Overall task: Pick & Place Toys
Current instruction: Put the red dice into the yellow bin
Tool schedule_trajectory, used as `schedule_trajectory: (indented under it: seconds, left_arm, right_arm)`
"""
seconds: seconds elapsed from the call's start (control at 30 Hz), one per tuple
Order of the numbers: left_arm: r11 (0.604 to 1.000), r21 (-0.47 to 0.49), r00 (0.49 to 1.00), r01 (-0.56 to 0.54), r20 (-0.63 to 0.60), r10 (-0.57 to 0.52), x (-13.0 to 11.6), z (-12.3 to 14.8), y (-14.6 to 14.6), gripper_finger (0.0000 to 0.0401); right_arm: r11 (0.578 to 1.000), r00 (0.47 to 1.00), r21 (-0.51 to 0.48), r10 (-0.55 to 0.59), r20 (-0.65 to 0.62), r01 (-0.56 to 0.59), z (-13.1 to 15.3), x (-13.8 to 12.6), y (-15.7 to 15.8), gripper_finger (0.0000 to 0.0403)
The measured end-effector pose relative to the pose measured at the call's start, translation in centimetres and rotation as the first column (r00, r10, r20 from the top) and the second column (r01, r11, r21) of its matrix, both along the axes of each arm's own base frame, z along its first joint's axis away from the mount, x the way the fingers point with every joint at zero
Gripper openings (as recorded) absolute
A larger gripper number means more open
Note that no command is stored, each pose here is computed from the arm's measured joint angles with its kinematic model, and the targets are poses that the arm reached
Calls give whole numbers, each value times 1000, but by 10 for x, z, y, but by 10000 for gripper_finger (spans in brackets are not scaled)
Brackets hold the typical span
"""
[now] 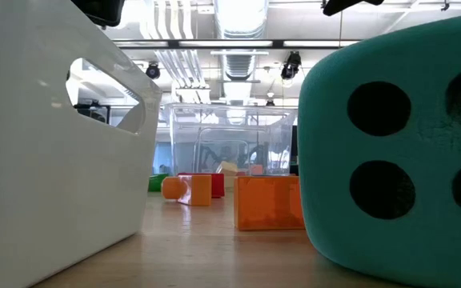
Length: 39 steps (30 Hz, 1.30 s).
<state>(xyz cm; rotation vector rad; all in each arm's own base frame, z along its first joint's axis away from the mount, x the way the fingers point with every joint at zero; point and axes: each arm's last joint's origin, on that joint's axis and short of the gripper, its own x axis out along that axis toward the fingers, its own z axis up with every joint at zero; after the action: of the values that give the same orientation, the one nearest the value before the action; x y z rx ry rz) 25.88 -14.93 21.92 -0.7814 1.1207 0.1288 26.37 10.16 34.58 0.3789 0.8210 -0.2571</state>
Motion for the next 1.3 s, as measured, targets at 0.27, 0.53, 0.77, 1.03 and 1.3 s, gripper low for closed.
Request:
schedule_trajectory:
  seconds: [0.27, 0.53, 0.77, 1.03, 1.3]
  left_arm:
    - [996, -43, 997, 72, -9, -73, -4, 5, -2, 12]
    - [881, 146, 891, 450, -140, -432, -39, 28, -30, 14]
    - [719, 170, 734, 673, -267, -624, -72, 31, -46, 62]
    - [645, 192, 672, 740, -261, -693, -76, 31, -49, 229]
    - [550, 206, 587, 810, -317, -745, -80, 26, -44, 382]
  right_arm:
    - [1000, 1000, 17, -19, 2, 19, 0, 0, 0, 385]
    - [1000, 1000, 4, -4, 0, 4, 0, 0, 0, 385]
    - [1000, 1000, 3, -3, -1, 3, 0, 0, 0, 385]
    - [1000, 1000, 3, -3, -1, 3, 0, 0, 0, 385]
    - [1000, 1000, 2, -2, -1, 2, 0, 0, 0, 385]
